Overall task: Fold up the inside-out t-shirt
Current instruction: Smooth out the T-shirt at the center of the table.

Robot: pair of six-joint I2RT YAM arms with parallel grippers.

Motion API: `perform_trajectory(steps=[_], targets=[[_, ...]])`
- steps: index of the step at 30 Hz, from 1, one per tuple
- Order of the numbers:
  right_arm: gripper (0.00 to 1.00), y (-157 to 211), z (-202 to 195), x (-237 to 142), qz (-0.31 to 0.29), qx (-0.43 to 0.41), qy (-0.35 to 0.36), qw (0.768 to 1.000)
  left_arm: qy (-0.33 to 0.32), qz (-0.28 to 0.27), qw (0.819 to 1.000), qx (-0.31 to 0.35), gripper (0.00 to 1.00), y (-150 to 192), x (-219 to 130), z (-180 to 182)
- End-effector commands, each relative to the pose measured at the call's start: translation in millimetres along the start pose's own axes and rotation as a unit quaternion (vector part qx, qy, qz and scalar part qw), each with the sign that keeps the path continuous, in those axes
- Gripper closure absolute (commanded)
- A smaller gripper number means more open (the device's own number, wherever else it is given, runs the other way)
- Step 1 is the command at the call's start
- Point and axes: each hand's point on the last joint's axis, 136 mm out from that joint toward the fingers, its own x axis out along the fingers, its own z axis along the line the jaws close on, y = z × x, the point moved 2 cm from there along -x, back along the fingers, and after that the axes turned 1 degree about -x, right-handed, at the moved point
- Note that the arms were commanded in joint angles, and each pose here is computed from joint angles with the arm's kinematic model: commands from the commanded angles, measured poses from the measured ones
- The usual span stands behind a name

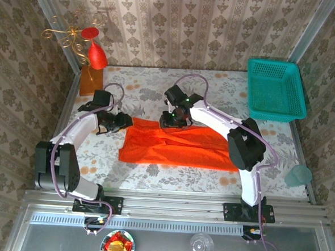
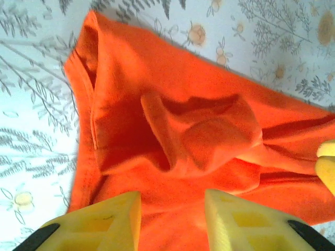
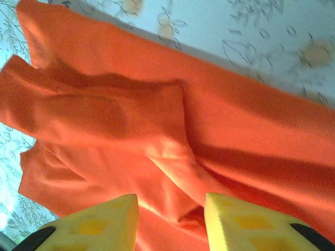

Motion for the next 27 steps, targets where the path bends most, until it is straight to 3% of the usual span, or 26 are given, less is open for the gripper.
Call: perform_trajectory(steps=[1, 7, 16, 21, 27], targets=[[0.59, -1, 1, 16, 0.037, -0.023, -0.009, 0.999, -0.023, 0.021, 0.999, 0.013, 0.63, -7, 4, 8], [0.54, -10, 9, 44, 0.069, -0.025, -0.038, 0.997, -0.002, 0.063, 0.998, 0.004, 0.62, -7, 23, 11], [0.54, -2, 22, 50, 0.099, -0.023, -0.091, 0.991, -0.023, 0.091, 0.996, -0.013, 0.66, 32, 33, 36], [0.54, -2, 18, 44, 0.096, -0.025, -0.078, 0.992, -0.037, 0.030, 0.999, 0.001, 0.63, 33, -1, 27], [0.54, -6, 15, 51, 0.092, -0.024, -0.067, 0.993, -0.030, 0.017, 0.999, 0.028, 0.61, 49, -21, 3]])
